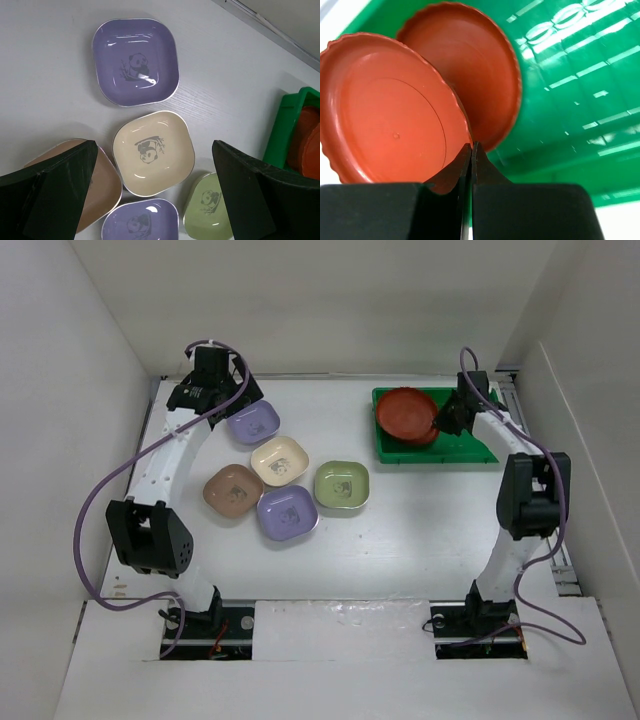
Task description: Place the plates into the plastic bin on the countertop
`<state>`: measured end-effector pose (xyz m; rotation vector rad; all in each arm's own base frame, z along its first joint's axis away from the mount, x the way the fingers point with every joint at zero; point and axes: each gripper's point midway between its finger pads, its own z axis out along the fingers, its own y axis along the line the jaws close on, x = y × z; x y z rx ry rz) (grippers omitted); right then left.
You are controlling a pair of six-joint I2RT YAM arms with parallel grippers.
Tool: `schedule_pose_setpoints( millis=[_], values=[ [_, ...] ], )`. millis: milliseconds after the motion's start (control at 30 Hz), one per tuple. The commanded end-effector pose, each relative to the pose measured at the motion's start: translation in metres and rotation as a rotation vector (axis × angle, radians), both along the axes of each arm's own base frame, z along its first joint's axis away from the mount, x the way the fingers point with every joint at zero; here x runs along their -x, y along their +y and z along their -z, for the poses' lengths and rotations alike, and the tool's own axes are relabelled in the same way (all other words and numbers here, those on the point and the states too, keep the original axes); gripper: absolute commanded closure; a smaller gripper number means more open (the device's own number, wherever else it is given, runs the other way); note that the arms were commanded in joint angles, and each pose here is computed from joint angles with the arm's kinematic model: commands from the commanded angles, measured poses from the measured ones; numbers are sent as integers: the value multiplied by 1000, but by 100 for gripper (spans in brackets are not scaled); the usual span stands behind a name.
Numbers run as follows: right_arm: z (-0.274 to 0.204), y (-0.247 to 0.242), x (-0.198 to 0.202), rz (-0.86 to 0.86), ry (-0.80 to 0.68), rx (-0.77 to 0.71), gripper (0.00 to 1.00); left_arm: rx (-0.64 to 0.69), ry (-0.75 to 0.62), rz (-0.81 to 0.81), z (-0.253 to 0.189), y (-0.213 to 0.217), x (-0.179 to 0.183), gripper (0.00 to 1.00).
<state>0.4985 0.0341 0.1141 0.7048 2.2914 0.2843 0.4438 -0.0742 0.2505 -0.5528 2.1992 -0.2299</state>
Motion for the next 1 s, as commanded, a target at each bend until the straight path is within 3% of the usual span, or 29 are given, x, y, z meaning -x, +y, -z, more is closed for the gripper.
schedule_pose_setpoints(
  millis=[0,267,433,500,533,600,667,967],
  values=[
    [-25,-2,-31,-22,-139,-20,100,0,-67,15,-22,1,3,0],
    [18,-29,-37,35,-50,11,100,-5,-46,28,-13,-1,0,0],
    [14,-30,-41,26,-71,-5,97,0,-36,37,-9,-3,-1,0],
    [8,-28,-41,20,-82,-11,79,0,-36,37,-9,-3,-1,0],
    [8,-28,-39,20,-85,-11,47,0,-36,37,-9,-3,-1,0],
    [-12,-23,-35,17,-125,-17,28,-8,-37,26,-9,-1,-1,0],
    [-24,-23,-32,32,-153,6,2,-16,-38,17,-9,1,-2,0],
    [-103,19,16,-6,-286,56,0,-70,32,-89,17,18,-11,0]
  ],
)
